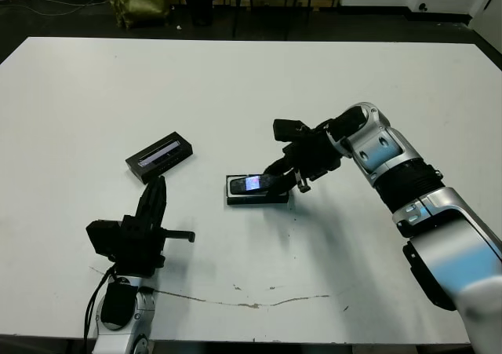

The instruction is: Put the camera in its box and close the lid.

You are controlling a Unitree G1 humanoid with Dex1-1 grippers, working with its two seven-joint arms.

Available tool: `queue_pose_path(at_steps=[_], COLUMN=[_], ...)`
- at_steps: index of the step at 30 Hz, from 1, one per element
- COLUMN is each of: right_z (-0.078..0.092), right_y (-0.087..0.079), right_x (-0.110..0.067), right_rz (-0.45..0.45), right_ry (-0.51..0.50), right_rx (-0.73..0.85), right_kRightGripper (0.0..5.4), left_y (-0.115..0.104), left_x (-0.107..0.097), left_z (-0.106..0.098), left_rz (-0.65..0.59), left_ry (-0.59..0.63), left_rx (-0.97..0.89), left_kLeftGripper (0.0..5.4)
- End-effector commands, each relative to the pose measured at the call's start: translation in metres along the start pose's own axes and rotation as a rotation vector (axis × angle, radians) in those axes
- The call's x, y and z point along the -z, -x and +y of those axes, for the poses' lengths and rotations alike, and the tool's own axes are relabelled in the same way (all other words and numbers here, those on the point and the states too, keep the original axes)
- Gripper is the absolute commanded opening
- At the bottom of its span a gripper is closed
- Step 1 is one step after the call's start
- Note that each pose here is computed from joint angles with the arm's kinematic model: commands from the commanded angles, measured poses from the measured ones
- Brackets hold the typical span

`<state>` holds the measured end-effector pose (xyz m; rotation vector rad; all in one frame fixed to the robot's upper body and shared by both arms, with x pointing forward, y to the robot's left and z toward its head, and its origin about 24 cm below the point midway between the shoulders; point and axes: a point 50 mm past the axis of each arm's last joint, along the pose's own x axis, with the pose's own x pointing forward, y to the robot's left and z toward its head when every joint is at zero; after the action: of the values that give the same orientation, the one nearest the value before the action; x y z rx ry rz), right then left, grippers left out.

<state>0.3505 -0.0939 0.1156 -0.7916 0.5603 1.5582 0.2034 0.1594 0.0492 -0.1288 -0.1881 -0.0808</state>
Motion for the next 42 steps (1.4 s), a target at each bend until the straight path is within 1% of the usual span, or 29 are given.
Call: queue_pose_path(at_steps=[1, 3, 7, 17, 20, 23, 28, 32, 36, 39, 41, 42], right_z=[0.010, 0.009, 0.008, 0.009, 0.008, 0.008, 0.006, 0.000, -0.003, -0.001, 0.004, 0.007], right_y=[-0.021, -0.019, -0.016, -0.015, -0.015, -0.014, -0.009, 0.007, 0.029, 0.049, 0.059, 0.062], right_x=[0.006, 0.006, 0.005, 0.006, 0.006, 0.007, 0.006, 0.005, 0.001, -0.001, 0.000, 0.002], right_rz=[0.006, 0.010, 0.027, 0.020, 0.028, 0.010, 0.003, -0.055, -0.155, -0.289, -0.378, -0.440], right_ry=[0.020, 0.034, 0.079, 0.092, 0.089, 0.066, 0.058, 0.022, -0.019, -0.053, -0.123, -0.163], right_rx=[-0.059, -0.059, -0.053, -0.066, -0.065, -0.073, -0.042, 0.019, 0.102, 0.203, 0.309, 0.386], right_kRightGripper=[0.58, 0.96, 1.91, 4.06, 4.73, 5.39, 5.39, 5.39, 5.39, 5.39, 5.39, 5.39], left_y=[0.004, 0.005, 0.005, 0.005, 0.005, 0.005, 0.005, 0.005, 0.005, 0.005, 0.004, 0.004], left_x=[0.005, 0.005, 0.005, 0.005, 0.005, 0.005, 0.005, 0.005, 0.004, 0.004, 0.004, 0.004], left_z=[0.003, 0.002, 0.002, 0.002, 0.002, 0.002, 0.002, 0.003, 0.003, 0.003, 0.003, 0.003], left_rz=[0.028, 0.032, 0.031, 0.036, 0.042, 0.038, 0.029, 0.033, 0.029, 0.030, 0.024, 0.020], left_ry=[-0.012, -0.012, -0.008, 0.004, 0.006, -0.003, -0.004, -0.004, -0.006, -0.019, -0.014, -0.013], left_rx=[-0.013, -0.017, -0.013, -0.010, -0.013, -0.016, -0.016, -0.016, -0.015, -0.016, -0.015, -0.014], left_kLeftGripper=[0.00, 0.00, 0.00, 0.00, 0.00, 0.00, 0.00, 0.00, 0.00, 0.00, 0.00, 0.00])
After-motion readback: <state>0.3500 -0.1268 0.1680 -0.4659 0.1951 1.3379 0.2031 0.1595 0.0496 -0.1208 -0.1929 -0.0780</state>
